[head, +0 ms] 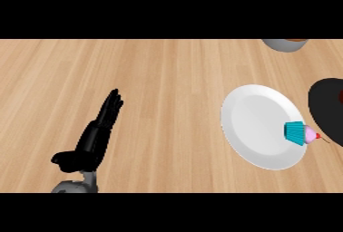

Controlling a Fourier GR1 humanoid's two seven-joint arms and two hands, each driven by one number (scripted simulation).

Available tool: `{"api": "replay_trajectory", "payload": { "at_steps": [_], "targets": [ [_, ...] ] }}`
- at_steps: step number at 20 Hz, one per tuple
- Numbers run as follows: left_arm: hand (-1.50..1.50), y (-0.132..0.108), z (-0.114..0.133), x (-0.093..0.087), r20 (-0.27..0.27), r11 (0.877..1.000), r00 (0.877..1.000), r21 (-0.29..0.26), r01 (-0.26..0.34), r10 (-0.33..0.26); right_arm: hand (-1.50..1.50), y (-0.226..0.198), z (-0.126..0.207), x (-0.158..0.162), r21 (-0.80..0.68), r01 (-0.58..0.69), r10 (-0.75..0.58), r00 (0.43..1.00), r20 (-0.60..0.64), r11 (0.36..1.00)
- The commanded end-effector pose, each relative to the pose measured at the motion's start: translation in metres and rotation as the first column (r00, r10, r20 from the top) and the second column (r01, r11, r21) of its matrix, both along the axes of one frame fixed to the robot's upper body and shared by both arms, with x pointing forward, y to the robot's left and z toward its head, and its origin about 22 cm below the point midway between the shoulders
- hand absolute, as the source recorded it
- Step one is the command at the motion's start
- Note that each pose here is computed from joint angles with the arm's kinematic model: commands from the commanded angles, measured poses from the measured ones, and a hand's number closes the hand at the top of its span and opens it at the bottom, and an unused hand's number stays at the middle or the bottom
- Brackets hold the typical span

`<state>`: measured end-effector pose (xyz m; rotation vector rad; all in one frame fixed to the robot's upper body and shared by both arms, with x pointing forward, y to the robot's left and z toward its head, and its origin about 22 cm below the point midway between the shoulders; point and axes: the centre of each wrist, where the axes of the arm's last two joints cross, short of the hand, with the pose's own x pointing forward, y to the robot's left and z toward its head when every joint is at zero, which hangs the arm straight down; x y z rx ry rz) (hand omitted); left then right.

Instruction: Pick the bell pepper from the plate and place it in the pan

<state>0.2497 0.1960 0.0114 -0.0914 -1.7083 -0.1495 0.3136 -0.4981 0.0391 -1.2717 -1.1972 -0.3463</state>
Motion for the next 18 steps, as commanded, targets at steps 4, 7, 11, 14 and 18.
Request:
{"api": "replay_trajectory", "payload": {
  "at_steps": [4, 7, 11, 14, 18],
  "targets": [
    [0.00, 0.011, -0.005, -0.002, -0.020, 0.999, 0.999, 0.021, -0.026, 0.027, -1.50, -0.010, -0.014, -0.019, 0.110, -0.041, 0.016, 0.976, 0.219, 0.993],
    [0.00, 0.009, -0.003, -0.013, -0.019, 0.999, 0.999, 0.005, -0.032, 0.032, -1.50, -0.041, -0.024, -0.067, 0.155, -0.101, 0.058, 0.963, 0.263, 0.983],
    [0.00, -0.010, -0.006, -0.005, -0.016, 1.000, 1.000, -0.009, -0.014, 0.014, -1.50, -0.042, -0.033, -0.079, 0.191, -0.262, 0.194, 0.929, 0.315, 0.946],
    [0.00, 0.010, 0.001, -0.001, -0.014, 1.000, 0.999, 0.002, -0.029, 0.029, -1.50, -0.034, -0.043, -0.086, 0.172, -0.303, 0.240, 0.920, 0.310, 0.937],
    [0.00, 0.020, -0.010, -0.019, -0.035, 0.999, 0.998, 0.008, -0.044, 0.044, -1.50, -0.029, -0.045, -0.110, 0.149, -0.349, 0.293, 0.906, 0.304, 0.925]
  ]
}}
